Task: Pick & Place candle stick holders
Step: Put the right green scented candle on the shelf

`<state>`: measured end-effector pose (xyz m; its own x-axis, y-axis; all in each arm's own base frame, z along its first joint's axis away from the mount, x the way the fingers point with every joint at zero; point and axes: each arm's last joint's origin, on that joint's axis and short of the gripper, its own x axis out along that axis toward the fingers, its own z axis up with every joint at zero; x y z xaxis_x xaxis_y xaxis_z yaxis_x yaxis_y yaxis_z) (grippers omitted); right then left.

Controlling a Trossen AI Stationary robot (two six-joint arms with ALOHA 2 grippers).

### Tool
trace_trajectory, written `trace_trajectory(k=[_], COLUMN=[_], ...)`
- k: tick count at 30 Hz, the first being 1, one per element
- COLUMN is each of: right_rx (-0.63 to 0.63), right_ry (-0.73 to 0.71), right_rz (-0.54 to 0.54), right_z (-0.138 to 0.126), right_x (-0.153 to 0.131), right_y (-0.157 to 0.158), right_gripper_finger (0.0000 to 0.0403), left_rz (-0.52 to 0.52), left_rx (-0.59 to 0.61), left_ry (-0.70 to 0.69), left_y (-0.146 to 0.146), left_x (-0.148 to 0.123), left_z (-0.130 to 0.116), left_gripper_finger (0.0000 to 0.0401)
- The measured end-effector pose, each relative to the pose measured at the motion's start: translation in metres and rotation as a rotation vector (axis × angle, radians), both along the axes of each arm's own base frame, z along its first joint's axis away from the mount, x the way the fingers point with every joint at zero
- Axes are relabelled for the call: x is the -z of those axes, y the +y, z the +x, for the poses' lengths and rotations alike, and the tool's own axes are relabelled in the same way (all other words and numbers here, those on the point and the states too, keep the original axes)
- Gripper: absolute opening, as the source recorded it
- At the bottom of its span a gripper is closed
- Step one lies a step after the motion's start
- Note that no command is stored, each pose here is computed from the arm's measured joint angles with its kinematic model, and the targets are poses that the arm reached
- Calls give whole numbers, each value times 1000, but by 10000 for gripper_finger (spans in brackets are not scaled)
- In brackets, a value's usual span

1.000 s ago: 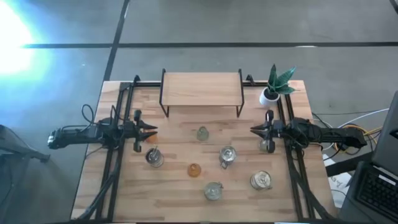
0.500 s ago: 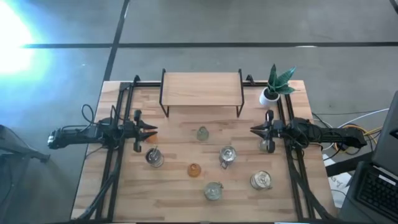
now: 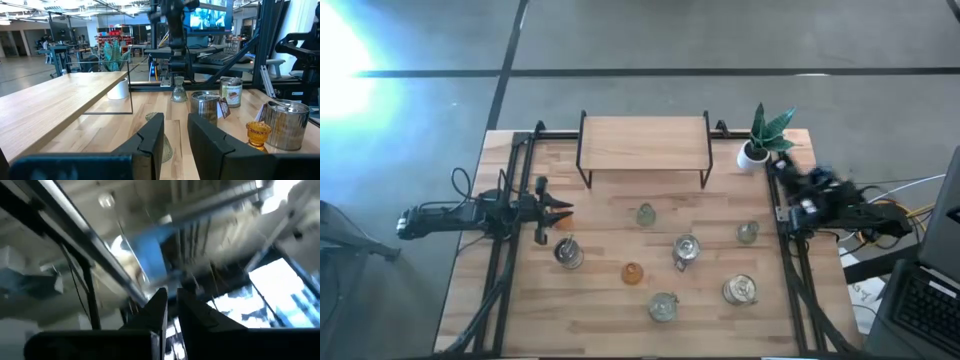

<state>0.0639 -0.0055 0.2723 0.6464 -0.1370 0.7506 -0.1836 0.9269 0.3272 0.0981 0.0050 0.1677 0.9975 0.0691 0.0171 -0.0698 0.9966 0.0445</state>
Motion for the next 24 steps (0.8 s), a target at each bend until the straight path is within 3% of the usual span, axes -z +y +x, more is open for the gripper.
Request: trace_trajectory(k=[6,8,11,17,22,24], right_rx=[140,179,201,122,-46,-77], right_ry=[-104,-116,-23,345,530,672], right_rz=[-447,-514,-477,-409,-267,-245], right_z=[-17,-15,-1,58,94,104], right_x=[-74,-95,-119,-141,-158,-160], right_y=[8,9,7,3,3,3], right_gripper_finger=[38,38,38,38,38,38], left_rz=[0,0,0,0,0,0], left_rx=[0,0,0,0,0,0], left_ry=[0,0,1,1,1,1], left_y=[0,0,0,0,0,0], left_x=[0,0,0,0,0,0], left_z=[0,0,0,0,0,0], left_gripper_finger=[92,92,92,92,92,92])
